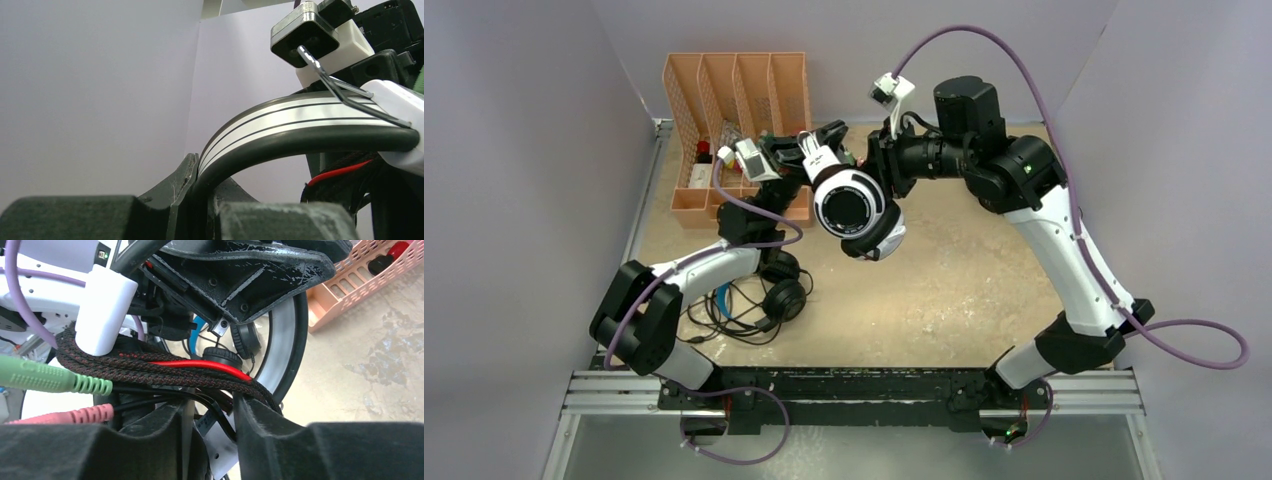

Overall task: Wrap the headphones
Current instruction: Wrap the headphones cable around the headphones.

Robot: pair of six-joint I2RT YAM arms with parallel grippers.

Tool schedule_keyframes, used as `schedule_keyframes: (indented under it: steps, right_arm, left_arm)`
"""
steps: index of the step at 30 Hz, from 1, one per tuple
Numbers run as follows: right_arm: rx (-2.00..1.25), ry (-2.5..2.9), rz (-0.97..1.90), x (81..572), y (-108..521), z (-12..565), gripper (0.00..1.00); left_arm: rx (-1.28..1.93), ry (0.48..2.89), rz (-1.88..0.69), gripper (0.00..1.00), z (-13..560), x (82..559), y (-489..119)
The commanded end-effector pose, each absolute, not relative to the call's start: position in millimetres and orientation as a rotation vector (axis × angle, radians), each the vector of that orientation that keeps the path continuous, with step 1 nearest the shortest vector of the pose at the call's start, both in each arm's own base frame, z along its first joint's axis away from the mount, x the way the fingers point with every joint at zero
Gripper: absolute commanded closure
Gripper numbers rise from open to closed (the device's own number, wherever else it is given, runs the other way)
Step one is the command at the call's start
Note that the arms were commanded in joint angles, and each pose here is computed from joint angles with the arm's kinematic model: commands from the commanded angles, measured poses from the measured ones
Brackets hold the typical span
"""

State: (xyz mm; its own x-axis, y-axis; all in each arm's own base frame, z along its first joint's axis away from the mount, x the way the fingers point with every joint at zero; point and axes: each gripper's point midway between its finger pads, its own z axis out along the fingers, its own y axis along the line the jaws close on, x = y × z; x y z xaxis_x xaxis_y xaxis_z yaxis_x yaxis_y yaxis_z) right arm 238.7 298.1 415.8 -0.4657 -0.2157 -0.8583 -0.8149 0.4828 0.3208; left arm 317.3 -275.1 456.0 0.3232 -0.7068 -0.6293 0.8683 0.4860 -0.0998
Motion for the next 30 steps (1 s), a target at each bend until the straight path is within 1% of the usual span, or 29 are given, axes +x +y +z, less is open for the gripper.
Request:
schedule_keyframes:
  steps: [1,3,9,12,16,17,19,22,23,24,27,29,30]
  right_arm:
    - [-0.792,1.877,0.933,241.9,289.3,444.7,0.59]
    - [-0.772,1.879,0.919,242.1,284.2,447.9,0.55]
    - [-0.718,1.844,0.927,239.7,268.8,459.9,0.53]
    - [-0.772,1.762,0.998,227.7,272.5,469.4,0.51]
    - [-0.865,1.680,1.049,212.9,276.0,476.8,0.44]
    - [-0.878,1.668,1.066,211.7,278.4,477.7,0.45]
    - [-0.890,1.649,1.112,211.2,285.3,479.4,0.50]
    - [-0.888,1.676,1.162,213.3,293.1,479.8,0.67]
    - [-0.879,1.672,1.180,212.9,294.6,482.7,0.76]
    - [-0.875,1.657,1.203,209.7,294.6,488.4,0.82]
    - [-0.894,1.609,1.285,195.3,295.4,501.5,0.88]
    - [-0.934,1.615,1.323,189.3,298.0,495.3,0.94]
    - [-0.934,1.645,1.321,191.2,298.7,486.5,0.96]
  left_arm:
    - [0.226,0.387,-1.106,1.00,512.4,270.5,-252.6]
    - [0.232,0.379,-1.117,1.00,515.0,268.1,-253.3]
    - [0.214,0.348,-1.124,1.00,526.9,259.9,-245.3]
    - [0.209,0.321,-1.134,1.00,536.2,253.8,-241.4]
    - [0.216,0.297,-1.148,1.00,543.9,247.7,-240.4]
    - [0.220,0.293,-1.157,1.00,544.9,245.5,-241.0]
    - [0.232,0.287,-1.171,1.00,546.6,242.0,-243.2]
    - [0.267,0.271,-1.186,1.00,549.2,233.3,-246.9]
    - [0.286,0.265,-1.184,1.00,549.3,230.2,-248.3]
    - [0.309,0.262,-1.175,1.00,548.4,227.1,-249.8]
    - [0.383,0.281,-1.085,1.00,542.2,224.9,-255.1]
    - [0.463,0.374,-0.957,1.00,533.9,238.2,-266.4]
    - [0.506,0.435,-0.884,1.00,528.1,248.2,-272.7]
